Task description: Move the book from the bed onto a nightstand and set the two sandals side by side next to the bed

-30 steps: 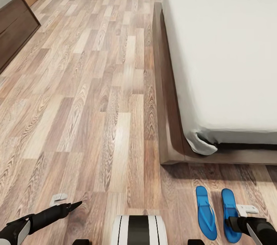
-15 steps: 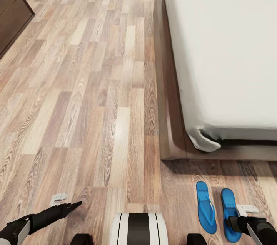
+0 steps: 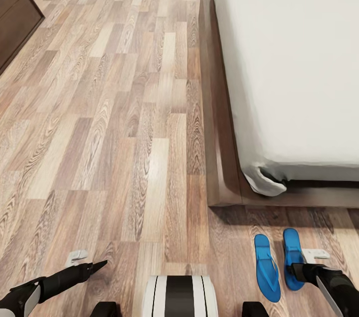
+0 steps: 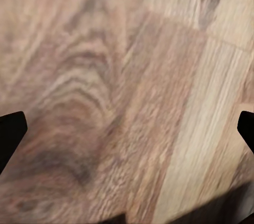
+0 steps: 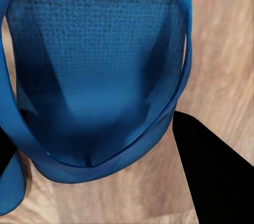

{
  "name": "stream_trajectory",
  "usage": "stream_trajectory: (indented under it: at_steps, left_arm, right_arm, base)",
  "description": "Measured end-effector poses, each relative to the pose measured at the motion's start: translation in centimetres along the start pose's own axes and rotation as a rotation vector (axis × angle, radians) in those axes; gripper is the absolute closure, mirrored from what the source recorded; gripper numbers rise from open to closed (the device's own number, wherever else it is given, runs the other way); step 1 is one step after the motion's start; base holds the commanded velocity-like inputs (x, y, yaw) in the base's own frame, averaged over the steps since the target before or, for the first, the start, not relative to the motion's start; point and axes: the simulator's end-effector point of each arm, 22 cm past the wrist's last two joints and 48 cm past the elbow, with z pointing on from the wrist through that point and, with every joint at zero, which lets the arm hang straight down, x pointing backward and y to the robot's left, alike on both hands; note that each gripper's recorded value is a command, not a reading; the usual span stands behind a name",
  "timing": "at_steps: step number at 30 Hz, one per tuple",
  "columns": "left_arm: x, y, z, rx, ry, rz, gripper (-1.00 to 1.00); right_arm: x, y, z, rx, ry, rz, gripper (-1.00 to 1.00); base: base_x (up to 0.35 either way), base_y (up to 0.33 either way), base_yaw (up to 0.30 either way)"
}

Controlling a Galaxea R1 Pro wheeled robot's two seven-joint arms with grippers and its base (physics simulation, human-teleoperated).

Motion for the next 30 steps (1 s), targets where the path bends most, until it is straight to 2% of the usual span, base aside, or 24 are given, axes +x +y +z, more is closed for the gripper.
stream_trajectory:
  at_steps: [13, 19, 30]
  left_arm:
    - [1.6, 0.9, 0.6, -0.008, 0.031, -0.02, -1.0]
    - [1.6, 0.8, 0.7, -0.007, 0.032, -0.019, -1.0]
    - [2.0, 1.0, 0.8, -0.009, 0.039, -0.024, -1.0]
  right_arm:
    - [1.8, 0.4, 1.1, 0.0, 0.05, -0.008, 1.0]
    - [-1.2, 0.4, 1.1, -0.001, 0.011, 0.004, 1.0]
    - [-1.5, 0.4, 1.3, 0.0, 0.01, 0.003, 1.0]
  base:
    - [0.0, 0.0, 0.0]
    - [0.0, 0.0, 0.0]
    - [0.0, 0.0, 0.0]
